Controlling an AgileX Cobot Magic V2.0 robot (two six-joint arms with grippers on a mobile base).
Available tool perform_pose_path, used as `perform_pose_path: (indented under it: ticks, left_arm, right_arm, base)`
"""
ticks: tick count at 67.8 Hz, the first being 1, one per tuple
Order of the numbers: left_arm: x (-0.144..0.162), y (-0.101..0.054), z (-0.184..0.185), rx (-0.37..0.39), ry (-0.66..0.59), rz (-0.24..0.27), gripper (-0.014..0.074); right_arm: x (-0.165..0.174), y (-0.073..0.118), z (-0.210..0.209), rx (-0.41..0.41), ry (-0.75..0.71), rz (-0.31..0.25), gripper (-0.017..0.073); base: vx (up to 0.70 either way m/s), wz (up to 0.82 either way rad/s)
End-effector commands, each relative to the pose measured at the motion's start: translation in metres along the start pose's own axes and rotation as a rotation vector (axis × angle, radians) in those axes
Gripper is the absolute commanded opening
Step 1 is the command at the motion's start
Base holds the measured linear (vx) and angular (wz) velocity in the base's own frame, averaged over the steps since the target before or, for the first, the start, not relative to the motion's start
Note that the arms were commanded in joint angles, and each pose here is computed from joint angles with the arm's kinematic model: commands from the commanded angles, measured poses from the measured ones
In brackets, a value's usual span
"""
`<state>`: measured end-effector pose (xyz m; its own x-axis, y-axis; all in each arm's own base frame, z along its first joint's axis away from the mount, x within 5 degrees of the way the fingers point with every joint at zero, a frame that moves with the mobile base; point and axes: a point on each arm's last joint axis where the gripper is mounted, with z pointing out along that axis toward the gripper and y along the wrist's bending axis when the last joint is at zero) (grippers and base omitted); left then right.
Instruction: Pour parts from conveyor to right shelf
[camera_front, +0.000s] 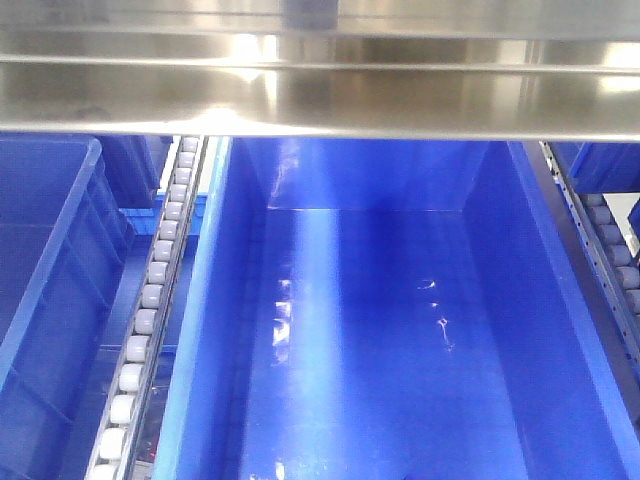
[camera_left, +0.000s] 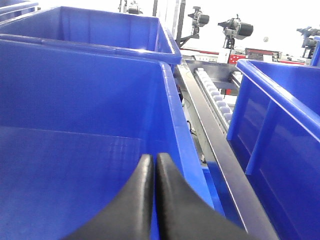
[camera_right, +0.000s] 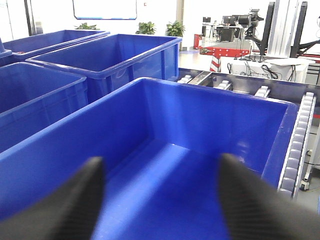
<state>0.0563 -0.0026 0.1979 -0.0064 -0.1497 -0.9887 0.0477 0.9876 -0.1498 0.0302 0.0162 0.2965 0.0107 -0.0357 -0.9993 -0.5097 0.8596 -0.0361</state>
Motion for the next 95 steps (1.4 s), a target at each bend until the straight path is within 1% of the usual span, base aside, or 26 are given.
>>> perform_pose_path:
  ticks: [1, 3, 6, 7, 9, 26, 54, 60, 65, 69, 80, 85, 89, 93, 95]
  left_arm:
    - [0.000, 0.000, 0.000, 0.015, -0.059, -0.013, -0.0006]
    - [0.000, 0.000, 0.000, 0.015, -0.059, -0.013, -0.0006]
    - [0.000, 0.000, 0.000, 0.015, -0.059, -0.013, -0.0006]
    - [0.000, 0.000, 0.000, 0.015, -0.059, -0.013, -0.0006]
    - [0.000, 0.000, 0.000, 0.015, -0.059, -0.013, -0.0006]
    - [0.000, 0.000, 0.000, 0.015, -0.059, -0.013, -0.0006]
    - [0.000, 0.000, 0.000, 0.015, -0.059, -0.013, -0.0006]
    - [0.000, 0.000, 0.000, 0.015, -0.059, -0.013, -0.0006]
    - [0.000, 0.000, 0.000, 0.015, -0.059, -0.013, -0.0006]
    - [0.000, 0.000, 0.000, 0.015, -0.059, -0.013, -0.0006]
    - [0.000, 0.000, 0.000, 0.015, -0.059, -0.013, -0.0006]
    - [0.000, 0.000, 0.000, 0.015, -0.059, -0.013, -0.0006]
    - [0.000, 0.000, 0.000, 0.015, -0.059, -0.013, -0.0006]
    - [0.000, 0.000, 0.000, 0.015, -0.059, -0.013, -0.0006]
    - [0.000, 0.000, 0.000, 0.015, -0.059, -0.013, -0.0006]
  right_arm:
    - [-0.013, 0.000, 0.000, 0.001, -0.076, -0.012, 0.0248]
    - [-0.013, 0.000, 0.000, 0.001, -0.074, -0.010, 0.0169]
    - [-0.013, 0.000, 0.000, 0.000, -0.071, -0.007, 0.0075]
    - [-0.012, 0.000, 0.000, 0.000, -0.070, -0.006, 0.0029]
    - [-0.012, 0.000, 0.000, -0.003, -0.069, 0.001, -0.0016]
    - [-0.010, 0.000, 0.000, -0.002, -0.044, 0.000, -0.0008]
    - [-0.009, 0.000, 0.000, -0.001, -0.041, -0.006, -0.0008]
    - [-0.008, -0.001, 0.001, 0.013, -0.036, -0.007, -0.0008]
    - [-0.009, -0.003, 0.001, 0.084, -0.044, 0.008, -0.0008]
    - [-0.009, -0.006, 0.000, 0.180, -0.042, 0.027, -0.0008]
    - [-0.009, -0.014, -0.003, 0.453, -0.037, 0.017, -0.0008]
    - [-0.009, -0.018, -0.005, 0.556, -0.034, 0.014, -0.0008]
    - [-0.006, -0.021, -0.005, 0.631, -0.036, 0.009, -0.0008]
    - [0.002, -0.024, -0.003, 0.684, -0.052, 0.004, -0.0008]
    - [0.006, -0.025, -0.003, 0.697, -0.063, -0.001, -0.0008]
  base:
    - [0.00, 0.00]
    - [0.00, 0.00]
    - [0.00, 0.00]
    - [0.00, 0.00]
    - [0.00, 0.00]
    - [0.00, 0.00]
    - [0.00, 0.00]
    - [0.00, 0.00]
    - [0.00, 0.00]
    - [0.00, 0.00]
    - [0.00, 0.00]
    - [0.00, 0.00]
    - [0.00, 0.00]
    - [0.00, 0.00]
    - [0.00, 0.00]
